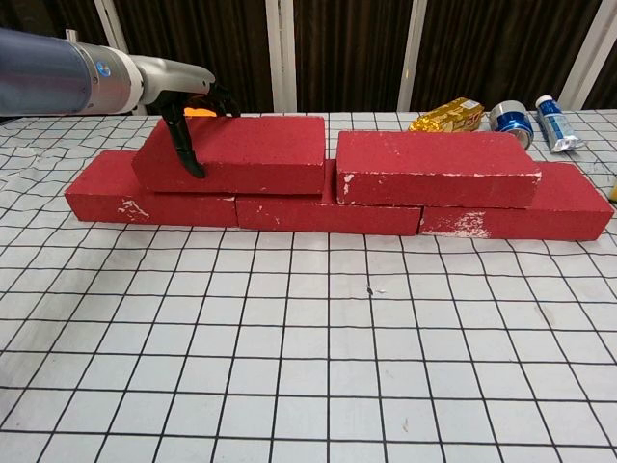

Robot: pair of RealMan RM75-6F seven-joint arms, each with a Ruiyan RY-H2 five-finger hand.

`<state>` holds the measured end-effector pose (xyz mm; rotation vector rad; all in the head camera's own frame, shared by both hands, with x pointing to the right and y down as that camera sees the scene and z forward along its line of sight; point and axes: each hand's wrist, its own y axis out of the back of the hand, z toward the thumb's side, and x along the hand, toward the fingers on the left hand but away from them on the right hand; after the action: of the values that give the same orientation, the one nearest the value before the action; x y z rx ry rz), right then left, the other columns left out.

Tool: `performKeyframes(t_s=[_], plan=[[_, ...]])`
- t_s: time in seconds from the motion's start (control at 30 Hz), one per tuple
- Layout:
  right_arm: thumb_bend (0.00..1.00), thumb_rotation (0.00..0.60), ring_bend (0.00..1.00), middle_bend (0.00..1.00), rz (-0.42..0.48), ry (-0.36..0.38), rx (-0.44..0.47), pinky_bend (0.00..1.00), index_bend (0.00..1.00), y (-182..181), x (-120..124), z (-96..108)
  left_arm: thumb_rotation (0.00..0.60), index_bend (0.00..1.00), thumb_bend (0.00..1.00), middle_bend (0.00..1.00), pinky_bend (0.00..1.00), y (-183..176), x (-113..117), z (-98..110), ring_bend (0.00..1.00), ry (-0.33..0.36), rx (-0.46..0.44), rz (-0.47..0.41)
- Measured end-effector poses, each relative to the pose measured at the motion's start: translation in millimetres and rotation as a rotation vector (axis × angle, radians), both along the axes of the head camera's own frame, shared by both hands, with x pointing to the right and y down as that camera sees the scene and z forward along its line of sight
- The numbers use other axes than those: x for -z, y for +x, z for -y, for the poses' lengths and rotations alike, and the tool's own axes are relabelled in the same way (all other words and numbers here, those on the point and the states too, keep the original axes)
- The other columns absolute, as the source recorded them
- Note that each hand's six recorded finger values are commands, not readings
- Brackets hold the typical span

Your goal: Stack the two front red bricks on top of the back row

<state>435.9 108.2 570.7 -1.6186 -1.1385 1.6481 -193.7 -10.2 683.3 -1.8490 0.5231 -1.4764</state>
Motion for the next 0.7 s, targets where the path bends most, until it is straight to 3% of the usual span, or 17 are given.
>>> performKeyframes(t_s=[0.7], plan=[[0.16,0.6,0.0,0.0,-0.004,-0.006,-0.005,0.0,0.0,2.0,-3.1,0.0,0.6,0.28,0.01,0.27,0.04,8.5,-4.7,-1.5,0.02,-0.003,-0.012,0.007]])
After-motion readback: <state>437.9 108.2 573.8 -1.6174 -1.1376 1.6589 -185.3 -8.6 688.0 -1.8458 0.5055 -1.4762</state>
